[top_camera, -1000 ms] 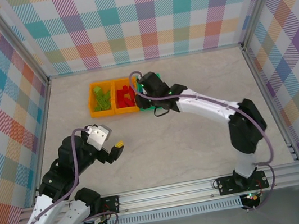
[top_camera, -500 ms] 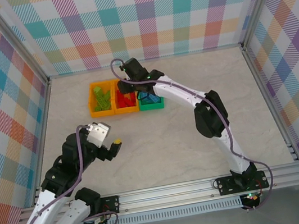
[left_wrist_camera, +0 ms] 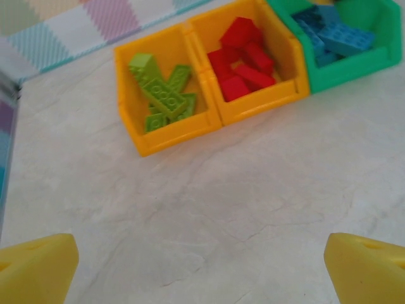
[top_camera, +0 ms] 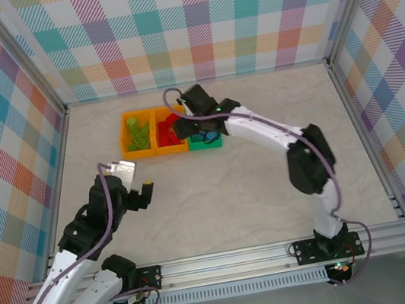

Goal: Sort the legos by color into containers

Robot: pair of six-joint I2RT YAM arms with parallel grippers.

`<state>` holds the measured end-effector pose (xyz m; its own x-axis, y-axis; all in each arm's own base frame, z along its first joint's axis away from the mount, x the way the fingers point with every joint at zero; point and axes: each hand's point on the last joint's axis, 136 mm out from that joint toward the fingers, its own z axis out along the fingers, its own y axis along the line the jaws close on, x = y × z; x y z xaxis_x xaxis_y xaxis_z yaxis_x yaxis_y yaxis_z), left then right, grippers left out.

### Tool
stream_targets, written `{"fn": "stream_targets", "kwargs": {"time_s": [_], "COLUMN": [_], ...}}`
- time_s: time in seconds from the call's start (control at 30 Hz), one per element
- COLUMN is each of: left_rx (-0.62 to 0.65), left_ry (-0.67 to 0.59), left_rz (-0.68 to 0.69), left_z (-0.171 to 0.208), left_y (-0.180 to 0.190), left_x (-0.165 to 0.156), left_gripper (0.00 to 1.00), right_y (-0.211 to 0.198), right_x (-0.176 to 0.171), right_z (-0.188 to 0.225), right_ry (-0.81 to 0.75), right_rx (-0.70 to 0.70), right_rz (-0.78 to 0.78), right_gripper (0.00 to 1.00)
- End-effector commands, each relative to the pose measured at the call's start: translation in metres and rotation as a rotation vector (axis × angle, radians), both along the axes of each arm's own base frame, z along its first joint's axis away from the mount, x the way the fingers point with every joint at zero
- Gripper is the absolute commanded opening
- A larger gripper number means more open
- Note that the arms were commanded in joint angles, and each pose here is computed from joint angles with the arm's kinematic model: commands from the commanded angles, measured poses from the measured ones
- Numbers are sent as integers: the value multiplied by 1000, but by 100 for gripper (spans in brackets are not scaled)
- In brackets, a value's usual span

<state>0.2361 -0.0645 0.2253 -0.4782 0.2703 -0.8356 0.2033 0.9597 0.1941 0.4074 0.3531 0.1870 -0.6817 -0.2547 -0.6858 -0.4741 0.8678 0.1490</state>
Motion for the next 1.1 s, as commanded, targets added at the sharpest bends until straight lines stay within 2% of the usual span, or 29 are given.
{"fn": "stream_targets", "kwargs": {"time_s": [0.0,0.1,0.2,0.3,0.47,0.6,0.73,0.8,0.93,1.0,1.03,1.07], "left_rx": [-247,-289,-249,-213,-167,-215,-272,-286,-295,-280,-288,-306], "left_ry": [-82,-149,-224,-278,-279,-266,-242,-243,-208,-170,-168,-170], "left_rz": [231,308,380,395,406,389,360,351,317,307,296,286], "left_z": [16,-1,-10,-17,-40,-58,-71,-76,-94,-114,-121,-130], "left_y": [17,23,37,44,57,63,63,63,62,63,64,65], "left_x": [5,17,26,36,53,72,92,105,133,145,148,151], "left_gripper": [100,100,100,100,100,100,100,100,100,100,100,100], "right_y": [-33,-89,-152,-218,-315,-341,-369,-363,-341,-340,-351,-353], "right_x": [-18,-44,-67,-82,-101,-97,-81,-64,-25,-5,-12,-14], "right_z": [72,80,79,62,11,-38,-72,-78,-69,-85,-94,-93], "right_ry": [-223,-344,-453,-540,-560,-531,-427,-377,-490,-485,-413,-467], "right_rx": [81,43,4,-27,-93,-65,-128,-122,-82,-38,25,48], "right_rz": [-18,-102,-223,-377,-674,-701,-778,-724,-600,-566,-580,-579], "right_gripper": [87,100,100,100,100,100,100,100,100,99,100,100]}}
